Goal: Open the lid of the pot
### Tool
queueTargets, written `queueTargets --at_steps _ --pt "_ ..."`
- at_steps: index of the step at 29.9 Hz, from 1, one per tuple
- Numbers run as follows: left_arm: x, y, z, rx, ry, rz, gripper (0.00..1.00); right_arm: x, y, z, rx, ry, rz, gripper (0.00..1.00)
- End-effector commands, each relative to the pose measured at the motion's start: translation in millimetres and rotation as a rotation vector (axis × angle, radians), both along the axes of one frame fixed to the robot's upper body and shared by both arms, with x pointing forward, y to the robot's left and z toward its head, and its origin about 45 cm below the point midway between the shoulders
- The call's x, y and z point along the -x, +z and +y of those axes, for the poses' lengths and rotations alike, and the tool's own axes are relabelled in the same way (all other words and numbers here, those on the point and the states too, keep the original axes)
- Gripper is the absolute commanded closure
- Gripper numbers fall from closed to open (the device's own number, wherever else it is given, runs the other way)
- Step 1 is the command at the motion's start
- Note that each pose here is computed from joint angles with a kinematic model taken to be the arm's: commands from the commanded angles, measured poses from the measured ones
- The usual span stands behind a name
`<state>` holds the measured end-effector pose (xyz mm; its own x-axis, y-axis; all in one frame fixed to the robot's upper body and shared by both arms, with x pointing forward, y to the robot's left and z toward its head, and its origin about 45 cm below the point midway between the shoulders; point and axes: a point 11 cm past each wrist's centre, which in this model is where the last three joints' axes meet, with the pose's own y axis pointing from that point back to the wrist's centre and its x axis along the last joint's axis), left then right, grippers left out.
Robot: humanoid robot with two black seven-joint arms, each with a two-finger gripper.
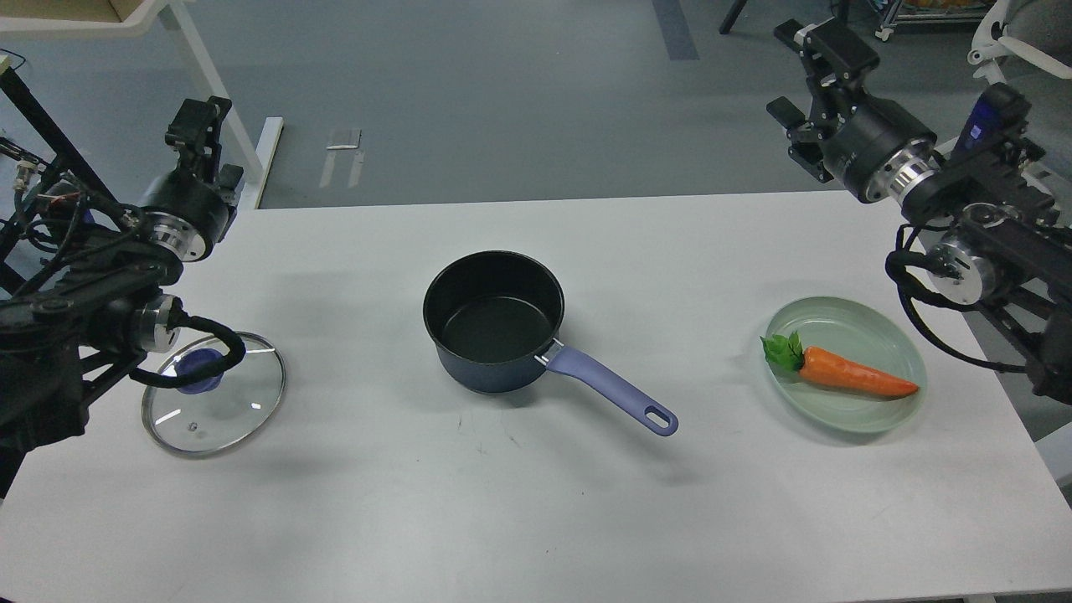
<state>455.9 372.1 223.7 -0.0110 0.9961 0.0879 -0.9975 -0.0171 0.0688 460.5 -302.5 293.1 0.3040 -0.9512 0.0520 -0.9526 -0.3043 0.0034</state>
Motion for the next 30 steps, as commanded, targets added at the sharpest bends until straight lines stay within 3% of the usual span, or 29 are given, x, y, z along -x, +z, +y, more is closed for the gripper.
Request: queueTargets --at_steps 1,8,15,30 --pt "-6 -3 1 0.170 0.037 -0.004 0.01 -2 -27 -19 -0.261 -0.133 0.103 0.01" --pt "-3 -9 2 0.470 0.029 -0.024 0.01 -13 -59 -40 -0.543 -0.308 0.169 0.01" --pt "0 -11 -8 0.655 0.012 -0.075 0.01 -20 -64 -38 -0.855 -0.298 0.117 0.01" --pt "4 -11 -1 0.678 0.015 -0.089 0.01 -8 -88 -31 -0.897 -0.297 0.151 0.00"
